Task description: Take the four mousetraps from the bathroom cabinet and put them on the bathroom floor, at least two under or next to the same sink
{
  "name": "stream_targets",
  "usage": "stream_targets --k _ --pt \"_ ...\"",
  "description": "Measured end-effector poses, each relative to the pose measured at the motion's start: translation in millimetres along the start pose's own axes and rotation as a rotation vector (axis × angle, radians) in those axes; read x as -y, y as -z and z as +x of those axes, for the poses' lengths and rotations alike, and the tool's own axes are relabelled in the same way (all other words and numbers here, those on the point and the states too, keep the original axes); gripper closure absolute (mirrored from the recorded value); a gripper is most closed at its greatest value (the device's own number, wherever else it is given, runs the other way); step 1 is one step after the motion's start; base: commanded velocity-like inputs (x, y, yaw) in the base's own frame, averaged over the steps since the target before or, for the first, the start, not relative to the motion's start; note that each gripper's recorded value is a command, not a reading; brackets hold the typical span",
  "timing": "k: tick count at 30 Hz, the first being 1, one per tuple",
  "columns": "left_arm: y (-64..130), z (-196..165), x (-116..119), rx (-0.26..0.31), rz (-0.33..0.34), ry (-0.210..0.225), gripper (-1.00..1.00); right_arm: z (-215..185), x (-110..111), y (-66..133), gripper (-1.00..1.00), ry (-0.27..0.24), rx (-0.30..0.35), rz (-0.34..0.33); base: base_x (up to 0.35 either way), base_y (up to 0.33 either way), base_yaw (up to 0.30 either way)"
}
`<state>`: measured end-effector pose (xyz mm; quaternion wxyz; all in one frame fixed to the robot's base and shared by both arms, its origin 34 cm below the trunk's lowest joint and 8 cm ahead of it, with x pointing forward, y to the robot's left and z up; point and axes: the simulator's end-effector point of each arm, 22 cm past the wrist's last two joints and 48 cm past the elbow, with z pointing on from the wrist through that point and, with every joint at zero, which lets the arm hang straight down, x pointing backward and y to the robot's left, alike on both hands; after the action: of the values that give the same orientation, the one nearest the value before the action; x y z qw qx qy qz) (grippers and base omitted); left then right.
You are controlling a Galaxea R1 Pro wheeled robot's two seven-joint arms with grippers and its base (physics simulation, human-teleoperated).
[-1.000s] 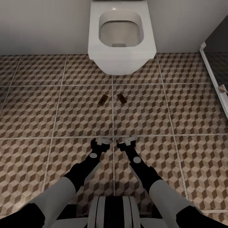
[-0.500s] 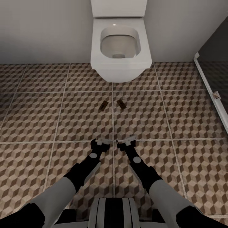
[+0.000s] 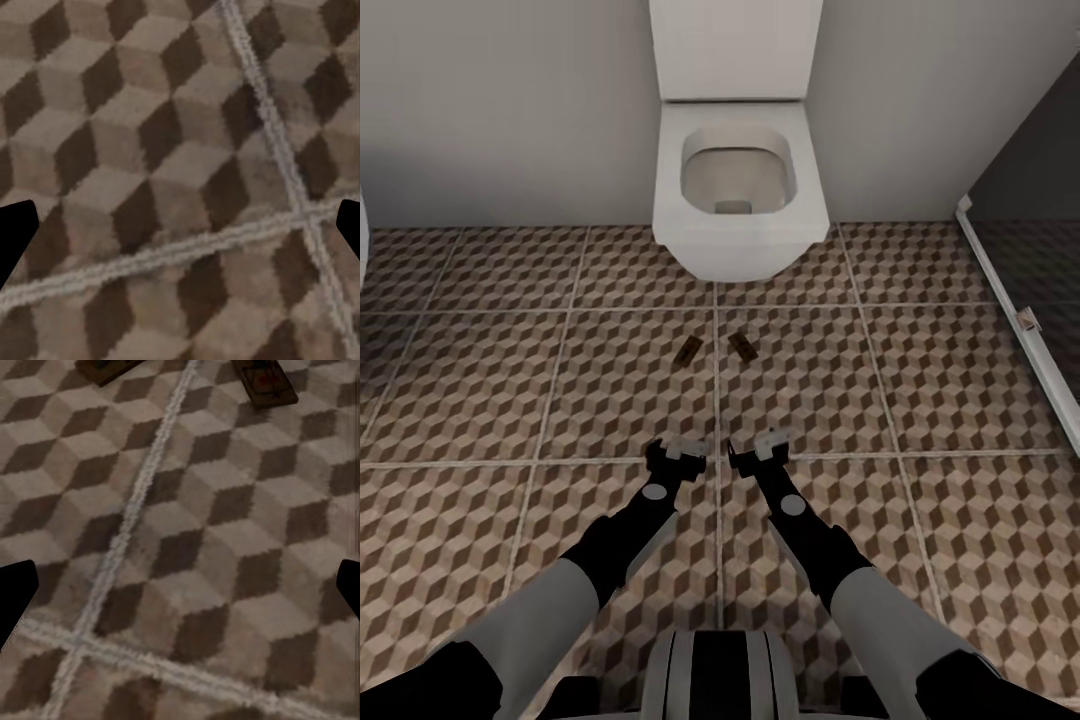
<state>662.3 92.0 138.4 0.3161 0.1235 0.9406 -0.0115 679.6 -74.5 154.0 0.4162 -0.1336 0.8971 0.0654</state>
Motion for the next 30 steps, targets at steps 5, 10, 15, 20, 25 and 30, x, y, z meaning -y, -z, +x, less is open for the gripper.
stream_targets --k 5,10,15,20,25,30 --pt "5.2 -10.2 -3.6 0.016 -0.008 -0.014 -1.00 -14.2 2.0 3.1 -1.00 0.005 0.020 0.004 0.000 0.000 0.000" --pt "10.8 -22.4 -6.5 0.034 -0.014 -0.020 -1.00 -28.4 3.9 6.5 -1.00 0.009 0.039 0.008 0.000 0.000 0.000" --pt "16.5 -33.1 -9.7 0.050 -0.020 -0.025 -1.00 -42.6 5.7 10.1 -1.00 0.014 0.059 0.011 0.000 0.000 0.000" --pt "22.7 -41.4 -12.8 0.056 -0.025 -0.029 -1.00 -55.3 7.3 14.4 -1.00 0.017 0.071 0.014 0.000 0.000 0.000" --pt "29.8 -48.4 -15.3 0.053 -0.027 -0.030 -1.00 -65.2 9.2 19.5 -1.00 0.017 0.070 0.015 0.000 0.000 0.000" --pt "37.2 -54.9 -18.1 0.052 -0.028 -0.031 -1.00 -74.8 11.7 24.7 -1.00 0.018 0.069 0.016 0.000 0.000 0.000"
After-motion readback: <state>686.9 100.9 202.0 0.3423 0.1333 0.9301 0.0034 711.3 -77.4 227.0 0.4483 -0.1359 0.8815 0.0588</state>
